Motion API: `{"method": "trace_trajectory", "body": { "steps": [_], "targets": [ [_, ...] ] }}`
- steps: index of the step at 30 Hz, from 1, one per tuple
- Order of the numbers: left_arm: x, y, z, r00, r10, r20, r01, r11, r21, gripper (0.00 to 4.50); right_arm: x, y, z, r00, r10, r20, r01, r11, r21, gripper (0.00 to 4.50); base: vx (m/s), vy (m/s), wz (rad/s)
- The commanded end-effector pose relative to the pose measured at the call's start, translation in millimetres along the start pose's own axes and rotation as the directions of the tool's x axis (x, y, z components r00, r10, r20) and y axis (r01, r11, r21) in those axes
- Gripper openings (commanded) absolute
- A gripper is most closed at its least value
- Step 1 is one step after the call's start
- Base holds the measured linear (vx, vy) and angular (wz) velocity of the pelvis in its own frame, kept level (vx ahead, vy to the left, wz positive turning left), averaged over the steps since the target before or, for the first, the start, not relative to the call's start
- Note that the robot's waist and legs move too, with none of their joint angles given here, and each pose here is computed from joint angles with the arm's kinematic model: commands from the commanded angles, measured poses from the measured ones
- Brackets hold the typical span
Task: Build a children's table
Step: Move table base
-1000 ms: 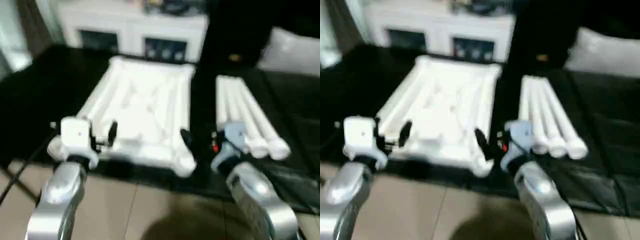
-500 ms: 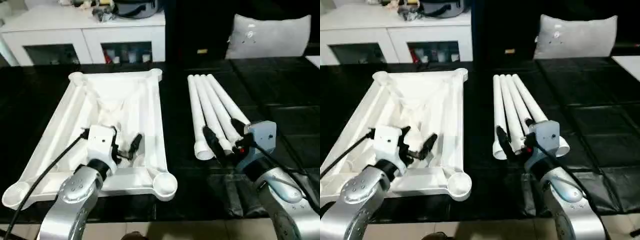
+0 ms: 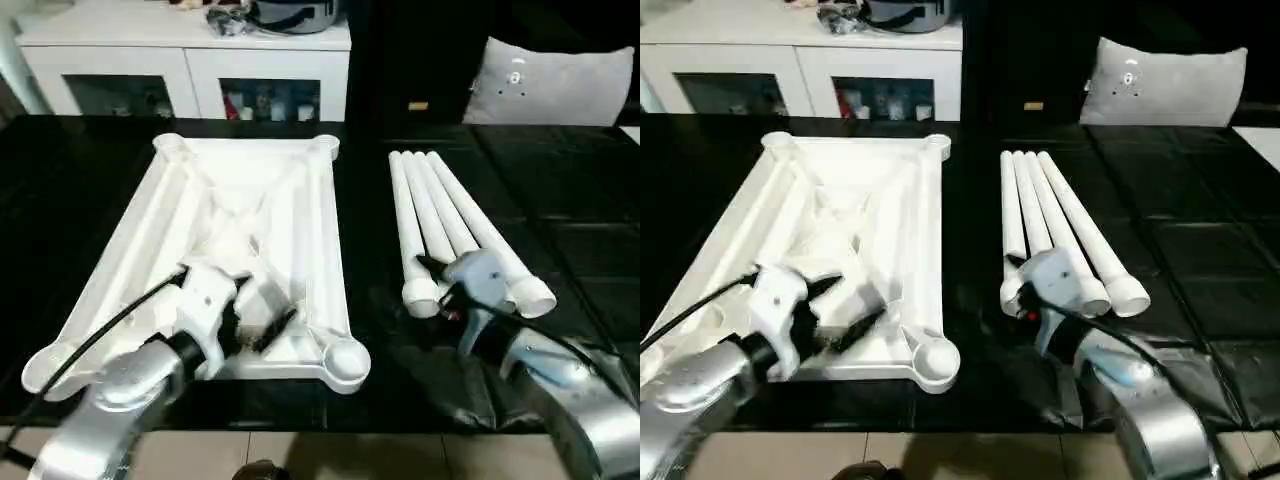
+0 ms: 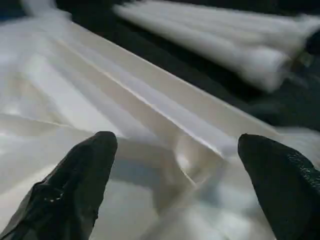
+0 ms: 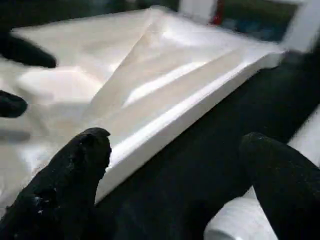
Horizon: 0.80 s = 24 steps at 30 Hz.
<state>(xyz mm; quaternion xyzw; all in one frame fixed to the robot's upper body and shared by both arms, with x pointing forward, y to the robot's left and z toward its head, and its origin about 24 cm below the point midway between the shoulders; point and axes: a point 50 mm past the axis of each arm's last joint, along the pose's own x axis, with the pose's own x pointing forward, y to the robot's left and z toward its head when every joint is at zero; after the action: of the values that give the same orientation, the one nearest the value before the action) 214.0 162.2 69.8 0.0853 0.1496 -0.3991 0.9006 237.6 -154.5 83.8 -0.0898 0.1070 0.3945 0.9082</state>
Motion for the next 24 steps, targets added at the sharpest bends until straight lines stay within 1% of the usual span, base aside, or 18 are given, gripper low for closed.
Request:
{"method": "trace_trajectory", "body": {
  "steps": [1, 2, 4, 5, 6, 7, 8, 10, 11, 12, 13, 15, 17, 18, 20, 21, 22, 24],
  "targets": [
    [-3, -5.2, -1.9, 0.985, -0.172, -0.028, 0.172, 0.985, 0.011, 4.41, -0.1, -1.3, 2.1, 0.995, 0.099, -0.018, -0.1, 0.994, -0.046, 4.5, 0.0, 0.0, 0.0],
    [-4, -6.4, -1.8, 0.972, -0.23, -0.046, 0.231, 0.973, 0.023, 4.41, -0.9, -1.0, 1.2, 0.99, 0.134, -0.04, -0.136, 0.988, -0.067, 4.5, 0.0, 0.0, 0.0],
    [-5, -7.8, -1.3, 0.954, -0.291, -0.069, 0.294, 0.955, 0.039, 4.41, -2.0, -0.9, -0.1, 0.984, 0.167, -0.068, -0.173, 0.981, -0.092, 4.5, 0.0, 0.0, 0.0],
    [-5, -7.8, -1.3, 0.953, -0.295, -0.071, 0.298, 0.954, 0.04, 4.41, -2.0, -1.0, -0.1, 0.983, 0.168, -0.07, -0.174, 0.98, -0.094, 4.5, 0.0, 0.0, 0.0],
    [-5, -8.0, -1.3, 0.947, -0.31, -0.084, 0.315, 0.948, 0.046, 4.15, -2.0, -2.1, -0.4, 0.983, 0.167, -0.077, -0.174, 0.98, -0.099, 4.5, 0.0, 0.0, 0.0],
    [-4, -8.6, -1.0, 0.929, -0.349, -0.125, 0.36, 0.93, 0.078, 4.15, -2.4, -5.9, 0.6, 0.986, 0.149, -0.078, -0.155, 0.984, -0.084, 4.5, 0.0, 0.0, 0.0],
    [-4, -8.6, -1.0, 0.929, -0.349, -0.125, 0.36, 0.93, 0.078, 4.07, -2.4, -5.9, 0.6, 0.986, 0.149, -0.078, -0.155, 0.984, -0.084, 4.5, 0.0, 0.0, 0.0],
    [-3, -3.8, -1.1, 0.918, -0.361, -0.161, 0.381, 0.917, 0.12, 4.01, -8.4, -7.4, -3.6, 0.977, 0.146, -0.152, -0.153, 0.988, -0.033, 4.5, 0.0, 0.0, 0.0],
    [-3, -3.8, -1.1, 0.918, -0.361, -0.161, 0.381, 0.917, 0.12, 3.83, -8.4, -7.4, -3.6, 0.977, 0.146, -0.152, -0.153, 0.988, -0.033, 4.5, 0.0, 0.0, 0.0],
    [1, -0.5, -3.6, 0.912, -0.366, -0.185, 0.394, 0.907, 0.149, 3.71, -15.5, -4.5, -9.9, 0.964, 0.166, -0.207, -0.169, 0.986, 0.004, 4.5, 0.0, 0.0, 0.0],
    [2, -0.2, -4.1, 0.91, -0.368, -0.189, 0.398, 0.904, 0.154, 3.71, -16.7, -3.9, -10.5, 0.964, 0.169, -0.206, -0.171, 0.985, 0.009, 4.5, 0.0, 0.0, 0.0],
    [4, -0.2, -5.6, 0.908, -0.368, -0.202, 0.401, 0.902, 0.16, 3.65, -16.9, -4.1, -7.1, 0.972, 0.167, -0.164, -0.171, 0.985, -0.007, 4.5, 0.0, 0.0, 0.0],
    [6, -0.6, -6.2, 0.907, -0.367, -0.206, 0.402, 0.901, 0.164, 3.4, -16.4, -4.1, -5.1, 0.976, 0.162, -0.142, -0.167, 0.986, -0.018, 4.5, 0.0, 0.0, 0.0],
    [7, -1.0, -6.3, 0.907, -0.367, -0.205, 0.402, 0.899, 0.171, 3.29, -15.6, -4.0, -3.1, 0.98, 0.152, -0.129, -0.159, 0.986, -0.047, 4.5, 0.0, 0.0, 0.0],
    [10, -1.4, -5.0, 0.915, -0.359, -0.185, 0.394, 0.893, 0.217, 3.1, -13.9, -1.2, 0.1, 0.984, 0.153, -0.093, -0.159, 0.986, -0.057, 4.5, 0.0, 0.0, 0.0],
    [12, -0.8, -7.5, 0.915, -0.356, -0.191, 0.394, 0.891, 0.225, 3.1, -14.0, -0.4, -1.2, 0.983, 0.146, -0.113, -0.155, 0.985, -0.073, 4.5, 0.0, 0.0, 0.0],
    [12, 0.1, -10.4, 0.914, -0.354, -0.2, 0.395, 0.89, 0.228, 2.9, -14.2, -0.1, -2.7, 0.982, 0.141, -0.129, -0.153, 0.984, -0.093, 4.5, 0.0, 0.0, 0.0],
    [13, 1.5, -14.1, 0.909, -0.363, -0.206, 0.405, 0.887, 0.22, 2.79, -14.3, -1.7, -1.9, 0.986, 0.118, -0.118, -0.131, 0.985, -0.113, 4.5, 0.0, 0.0, 0.0]
  ]
}}
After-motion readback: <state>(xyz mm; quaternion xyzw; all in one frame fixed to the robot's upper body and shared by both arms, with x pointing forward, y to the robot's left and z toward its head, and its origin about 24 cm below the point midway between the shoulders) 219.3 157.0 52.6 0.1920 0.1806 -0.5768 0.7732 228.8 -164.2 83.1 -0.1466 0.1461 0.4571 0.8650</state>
